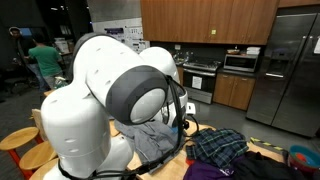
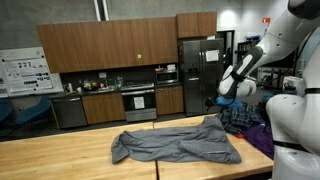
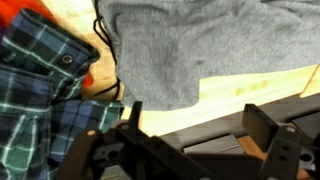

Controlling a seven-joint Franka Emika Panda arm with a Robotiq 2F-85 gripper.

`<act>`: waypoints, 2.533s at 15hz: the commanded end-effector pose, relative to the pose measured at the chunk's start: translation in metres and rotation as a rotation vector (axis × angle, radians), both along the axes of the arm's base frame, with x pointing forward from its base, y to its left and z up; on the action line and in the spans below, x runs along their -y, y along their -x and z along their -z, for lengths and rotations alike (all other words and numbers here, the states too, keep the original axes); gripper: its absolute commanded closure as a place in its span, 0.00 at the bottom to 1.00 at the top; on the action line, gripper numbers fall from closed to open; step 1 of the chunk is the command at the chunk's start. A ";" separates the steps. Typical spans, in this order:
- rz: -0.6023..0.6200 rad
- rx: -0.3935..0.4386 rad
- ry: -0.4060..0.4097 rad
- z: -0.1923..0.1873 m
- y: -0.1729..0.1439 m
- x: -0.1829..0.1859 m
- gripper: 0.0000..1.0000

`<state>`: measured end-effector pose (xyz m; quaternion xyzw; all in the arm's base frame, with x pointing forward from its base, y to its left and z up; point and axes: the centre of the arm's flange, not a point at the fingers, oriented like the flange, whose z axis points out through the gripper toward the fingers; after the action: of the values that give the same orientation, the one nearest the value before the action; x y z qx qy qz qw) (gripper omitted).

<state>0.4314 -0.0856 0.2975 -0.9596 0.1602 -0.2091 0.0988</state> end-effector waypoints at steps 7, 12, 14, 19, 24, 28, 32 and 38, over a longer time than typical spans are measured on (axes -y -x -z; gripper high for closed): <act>0.000 0.008 -0.027 0.037 -0.109 0.002 0.00; -0.091 -0.045 0.105 0.078 -0.135 -0.038 0.00; -0.120 -0.065 0.159 0.092 -0.139 -0.041 0.00; -0.178 -0.082 0.236 0.126 -0.162 -0.045 0.00; -0.184 -0.112 0.237 0.160 -0.184 -0.040 0.00; -0.165 -0.103 0.228 0.170 -0.189 -0.029 0.00; -0.147 -0.057 0.217 0.152 -0.178 -0.029 0.00; -0.166 0.094 0.244 0.097 -0.124 -0.039 0.00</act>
<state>0.6043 -0.0539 0.1652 -0.9721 0.0566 -0.2271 0.0165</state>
